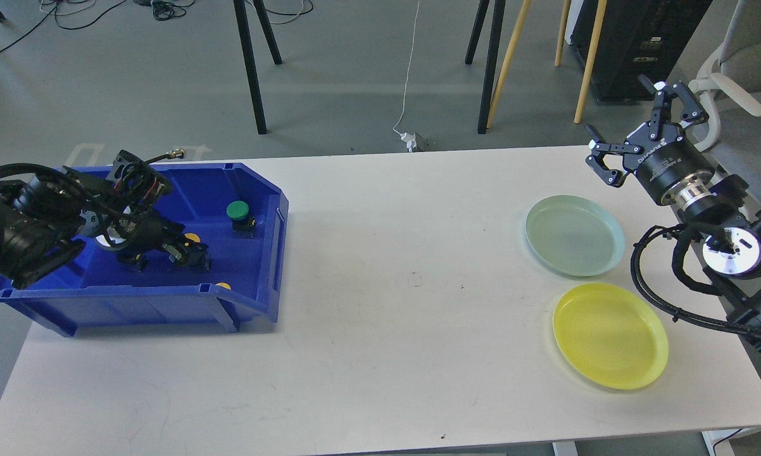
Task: Pass button and place on color plate
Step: 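Lower the left gripper into the bin and grasp a yellow button, then lift the yellow button and carry it toward the right gripper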
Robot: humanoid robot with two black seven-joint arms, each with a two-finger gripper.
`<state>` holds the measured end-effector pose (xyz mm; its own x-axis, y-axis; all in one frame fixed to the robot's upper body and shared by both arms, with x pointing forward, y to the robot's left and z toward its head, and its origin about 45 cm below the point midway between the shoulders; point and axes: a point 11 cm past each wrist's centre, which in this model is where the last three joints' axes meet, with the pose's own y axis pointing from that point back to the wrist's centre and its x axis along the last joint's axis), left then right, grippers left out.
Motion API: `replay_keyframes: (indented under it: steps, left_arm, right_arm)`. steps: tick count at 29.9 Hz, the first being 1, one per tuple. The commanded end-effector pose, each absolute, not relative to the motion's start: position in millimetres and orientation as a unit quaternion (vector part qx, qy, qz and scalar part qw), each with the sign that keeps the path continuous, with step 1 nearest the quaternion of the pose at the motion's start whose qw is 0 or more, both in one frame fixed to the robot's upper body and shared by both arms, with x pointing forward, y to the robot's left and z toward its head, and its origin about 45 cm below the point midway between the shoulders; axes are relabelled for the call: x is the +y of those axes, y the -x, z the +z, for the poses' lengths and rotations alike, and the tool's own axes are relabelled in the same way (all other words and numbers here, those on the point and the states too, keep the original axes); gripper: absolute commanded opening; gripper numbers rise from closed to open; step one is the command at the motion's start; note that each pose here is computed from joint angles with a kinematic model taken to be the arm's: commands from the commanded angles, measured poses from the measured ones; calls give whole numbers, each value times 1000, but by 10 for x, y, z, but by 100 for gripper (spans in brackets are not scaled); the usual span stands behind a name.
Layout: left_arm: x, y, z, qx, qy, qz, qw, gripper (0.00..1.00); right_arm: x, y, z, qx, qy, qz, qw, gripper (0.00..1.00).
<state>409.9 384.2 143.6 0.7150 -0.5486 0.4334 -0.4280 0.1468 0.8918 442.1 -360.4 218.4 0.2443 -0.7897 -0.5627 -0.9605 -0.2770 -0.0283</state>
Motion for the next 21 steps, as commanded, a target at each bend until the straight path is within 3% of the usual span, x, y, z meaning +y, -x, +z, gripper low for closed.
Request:
replay_keyframes:
  steps: [1,8,15,21]
  left_arm:
    - [3853,-4094,1433,-374,-652,-46,658,49]
    - [3833,-4109,1446,-396,-646,-50,651,7]
    - [3887,-4127,1776,-400,-627,-16,668,4]
    - [3485,-4009,2552,-389,-537,33,748,4]
  right_arm:
    - [-3606,-4421,2185,571,766,227,188,99]
    - [-3610,-4413,2171,572,765,228,187,99]
    - [-3627,-4408,2171,574,764,228,189,99]
    - [-3562,-4405,2236,562,773,225,191,99]
